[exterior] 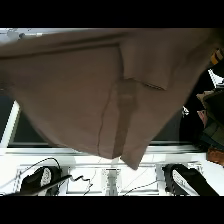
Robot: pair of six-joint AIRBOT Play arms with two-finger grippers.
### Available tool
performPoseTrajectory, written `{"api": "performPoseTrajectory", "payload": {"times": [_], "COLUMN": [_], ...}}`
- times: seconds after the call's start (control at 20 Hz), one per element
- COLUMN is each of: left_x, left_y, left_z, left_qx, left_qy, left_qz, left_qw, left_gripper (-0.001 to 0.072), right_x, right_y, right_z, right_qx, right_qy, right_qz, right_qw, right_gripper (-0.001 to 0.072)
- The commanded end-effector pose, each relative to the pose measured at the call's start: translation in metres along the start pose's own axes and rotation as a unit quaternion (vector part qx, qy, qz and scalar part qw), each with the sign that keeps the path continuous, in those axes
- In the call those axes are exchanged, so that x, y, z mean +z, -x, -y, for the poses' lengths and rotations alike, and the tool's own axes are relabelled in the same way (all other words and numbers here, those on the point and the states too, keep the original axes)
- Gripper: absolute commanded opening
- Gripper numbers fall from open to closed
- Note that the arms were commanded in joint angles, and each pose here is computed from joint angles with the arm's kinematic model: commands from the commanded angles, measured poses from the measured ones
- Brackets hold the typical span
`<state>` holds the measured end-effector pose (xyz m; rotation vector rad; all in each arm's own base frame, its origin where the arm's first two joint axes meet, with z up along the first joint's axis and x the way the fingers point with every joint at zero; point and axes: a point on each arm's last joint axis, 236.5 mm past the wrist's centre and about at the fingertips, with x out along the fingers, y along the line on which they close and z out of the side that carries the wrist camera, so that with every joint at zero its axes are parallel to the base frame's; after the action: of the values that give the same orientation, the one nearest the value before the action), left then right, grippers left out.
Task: Fold the clothes and pants, and hang the long-sleeved shirts on hangers.
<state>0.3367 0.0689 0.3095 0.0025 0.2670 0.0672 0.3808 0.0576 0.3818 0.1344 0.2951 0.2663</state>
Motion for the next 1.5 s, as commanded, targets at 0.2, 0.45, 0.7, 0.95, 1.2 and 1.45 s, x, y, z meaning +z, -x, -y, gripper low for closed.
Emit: {"api": "performPoseTrajectory", "payload": {"times": [0.2, 0.45, 0.7, 0.95, 1.2, 1.45], "left_x": [-0.206, -0.208, -0.182, -0.245, -0.293, -0.317], "left_y": [-0.161, -0.248, -0.266, -0.209, -0.168, -0.176], "left_z": [0.091, 0.111, 0.113, 0.141, 0.136, 0.15], "left_qx": [-0.175, -0.156, -0.13, -0.204, -0.198, -0.21], "left_qy": [-0.014, -0.026, 0.073, 0.06, 0.063, 0.096], "left_qz": [-0.324, -0.263, -0.209, -0.375, -0.491, -0.512], "left_qw": [0.929, 0.952, 0.967, 0.902, 0.846, 0.828], "left_gripper": [0.0012, 0.0012, 0.0013, 0.0013, 0.0014, 0.0014], "right_x": [-0.172, -0.207, -0.197, -0.256, -0.285, -0.309], "right_y": [-0.165, -0.235, -0.248, -0.208, -0.167, -0.159], "right_z": [0.085, 0.123, 0.133, 0.144, 0.183, 0.184], "right_qx": [-0.047, -0.073, -0.083, -0.092, -0.137, -0.14], "right_qy": [-0.063, -0.08, -0.078, -0.078, -0.071, -0.087], "right_qz": [-0.25, -0.222, -0.184, -0.327, -0.406, -0.435], "right_qw": [0.965, 0.969, 0.976, 0.937, 0.901, 0.885], "right_gripper": [0.0027, 0.0027, 0.0027, 0.0027, 0.0027, 0.0027]}}
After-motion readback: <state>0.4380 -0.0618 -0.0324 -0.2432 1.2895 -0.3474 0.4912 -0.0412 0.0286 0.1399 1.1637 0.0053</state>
